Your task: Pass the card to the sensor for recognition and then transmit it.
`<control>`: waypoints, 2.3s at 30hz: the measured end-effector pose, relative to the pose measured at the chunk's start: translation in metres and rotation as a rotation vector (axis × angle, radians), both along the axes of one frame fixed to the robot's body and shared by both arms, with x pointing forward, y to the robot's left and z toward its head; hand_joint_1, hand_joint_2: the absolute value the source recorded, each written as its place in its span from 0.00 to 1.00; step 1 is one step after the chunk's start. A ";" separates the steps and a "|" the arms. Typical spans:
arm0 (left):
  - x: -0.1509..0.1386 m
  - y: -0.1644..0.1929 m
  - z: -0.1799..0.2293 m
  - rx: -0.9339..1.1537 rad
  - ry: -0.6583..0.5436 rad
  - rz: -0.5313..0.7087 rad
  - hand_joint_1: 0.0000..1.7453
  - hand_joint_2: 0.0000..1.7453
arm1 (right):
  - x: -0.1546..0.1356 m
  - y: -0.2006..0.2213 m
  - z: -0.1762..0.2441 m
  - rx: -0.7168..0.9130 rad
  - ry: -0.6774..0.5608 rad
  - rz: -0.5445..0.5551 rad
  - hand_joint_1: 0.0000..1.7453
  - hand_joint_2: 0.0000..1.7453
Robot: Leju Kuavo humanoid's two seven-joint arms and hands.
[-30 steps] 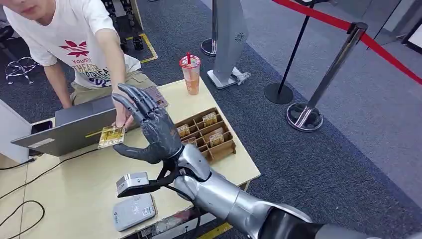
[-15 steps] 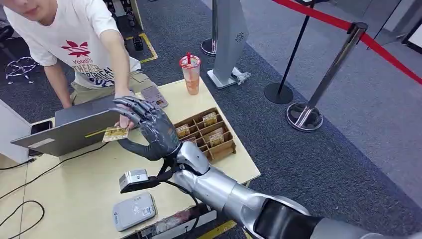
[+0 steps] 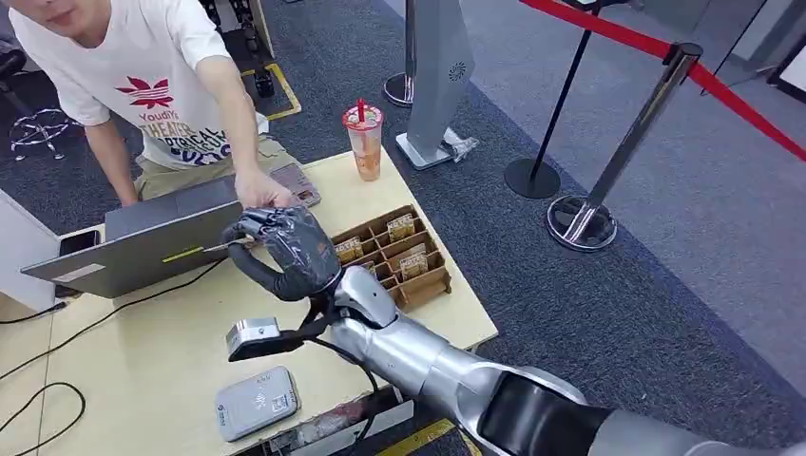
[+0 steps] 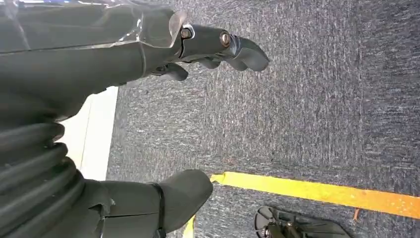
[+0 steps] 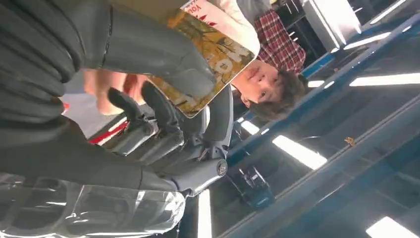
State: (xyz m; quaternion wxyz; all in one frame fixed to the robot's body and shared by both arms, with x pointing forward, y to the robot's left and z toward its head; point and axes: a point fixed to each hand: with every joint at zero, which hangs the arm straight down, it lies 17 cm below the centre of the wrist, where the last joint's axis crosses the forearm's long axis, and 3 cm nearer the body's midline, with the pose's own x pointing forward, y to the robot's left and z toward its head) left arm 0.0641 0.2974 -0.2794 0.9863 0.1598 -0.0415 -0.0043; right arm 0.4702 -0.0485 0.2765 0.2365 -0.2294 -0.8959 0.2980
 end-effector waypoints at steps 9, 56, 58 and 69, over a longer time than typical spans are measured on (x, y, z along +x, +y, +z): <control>-0.002 0.001 0.000 0.007 0.003 0.003 0.00 1.00 | 0.002 0.001 -0.002 0.033 0.040 0.009 1.00 1.00; -0.001 -0.001 -0.001 -0.008 -0.014 -0.019 0.00 1.00 | -0.063 0.074 -0.106 0.402 1.068 0.828 1.00 1.00; -0.001 -0.001 -0.001 -0.007 -0.013 -0.018 0.00 1.00 | -0.067 0.077 -0.111 0.396 1.087 0.829 1.00 1.00; 0.000 -0.003 -0.001 -0.011 -0.012 -0.043 0.00 1.00 | -0.075 0.083 -0.143 0.381 1.171 0.780 1.00 1.00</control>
